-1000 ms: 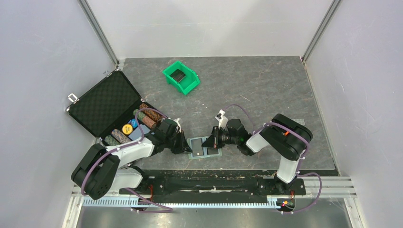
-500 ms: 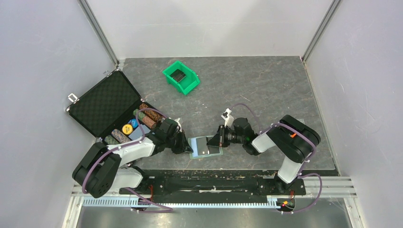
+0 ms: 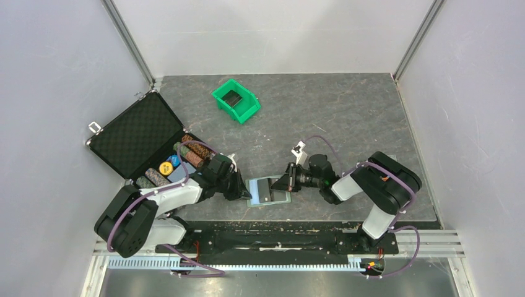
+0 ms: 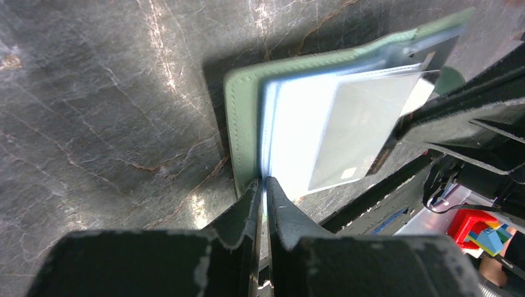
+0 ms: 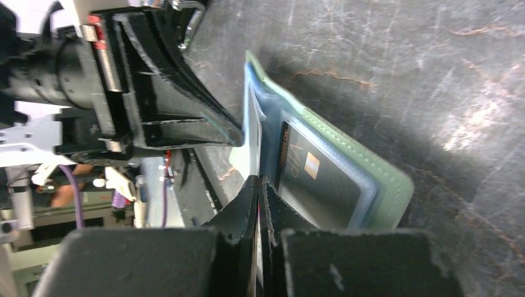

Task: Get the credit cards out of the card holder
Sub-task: Remove the credit card from the card holder.

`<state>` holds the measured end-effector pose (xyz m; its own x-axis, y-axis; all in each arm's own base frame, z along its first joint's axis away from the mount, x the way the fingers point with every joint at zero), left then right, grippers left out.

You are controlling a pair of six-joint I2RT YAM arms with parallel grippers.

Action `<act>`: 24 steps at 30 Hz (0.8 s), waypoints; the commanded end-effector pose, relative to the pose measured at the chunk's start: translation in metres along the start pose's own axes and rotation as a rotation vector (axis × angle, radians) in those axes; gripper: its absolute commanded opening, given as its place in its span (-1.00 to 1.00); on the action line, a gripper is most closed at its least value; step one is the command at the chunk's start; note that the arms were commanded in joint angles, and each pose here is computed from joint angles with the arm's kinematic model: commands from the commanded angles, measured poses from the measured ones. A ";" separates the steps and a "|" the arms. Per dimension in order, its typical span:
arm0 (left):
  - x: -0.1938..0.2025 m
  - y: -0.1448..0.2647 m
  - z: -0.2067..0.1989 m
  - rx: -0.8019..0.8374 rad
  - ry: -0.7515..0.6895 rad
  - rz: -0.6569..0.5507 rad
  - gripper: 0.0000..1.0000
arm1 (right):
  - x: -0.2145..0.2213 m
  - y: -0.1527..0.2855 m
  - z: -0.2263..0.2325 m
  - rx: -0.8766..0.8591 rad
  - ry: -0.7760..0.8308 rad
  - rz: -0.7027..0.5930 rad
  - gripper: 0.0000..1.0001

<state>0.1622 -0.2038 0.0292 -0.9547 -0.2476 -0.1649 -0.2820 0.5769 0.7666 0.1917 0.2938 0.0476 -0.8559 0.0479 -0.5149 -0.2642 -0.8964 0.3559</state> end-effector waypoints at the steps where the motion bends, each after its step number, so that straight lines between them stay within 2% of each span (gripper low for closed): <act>1: 0.004 -0.004 0.024 -0.110 0.008 -0.008 -0.75 | -0.012 0.005 0.026 -0.142 -0.044 -0.059 -1.00; 8: 0.002 -0.004 0.020 -0.101 0.008 -0.012 -0.73 | -0.011 0.007 0.024 -0.125 -0.102 -0.075 -1.00; 14: 0.002 -0.002 0.022 -0.109 0.007 -0.014 -0.72 | -0.008 0.013 -0.006 0.065 -0.062 -0.071 -1.00; 20: 0.000 0.000 0.017 -0.097 0.003 -0.021 -0.71 | -0.018 0.026 -0.010 0.136 -0.011 -0.102 -1.00; 22: -0.001 0.002 0.012 -0.080 0.000 -0.022 -0.68 | -0.020 0.029 -0.007 0.136 -0.005 -0.110 -1.00; 24: -0.003 0.005 0.006 -0.057 -0.005 -0.026 -0.57 | -0.020 0.033 -0.004 0.131 -0.008 -0.121 -1.00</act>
<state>0.1624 -0.2045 0.0308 -0.9542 -0.2460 -0.1704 -0.2854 0.5768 0.7654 0.1989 0.2691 0.0619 -0.8469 0.1439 -0.5120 -0.3781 -0.8398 0.3895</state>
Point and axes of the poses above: each gripper's point midway between its finger pads, its own y axis back along the fingers, its own z axis along the line the jaws close on, x = y × z, the point moved 2 cm from there along y, back along the fingers, and after that the axes turned 7 degrees about y, right-handed, at the moved point
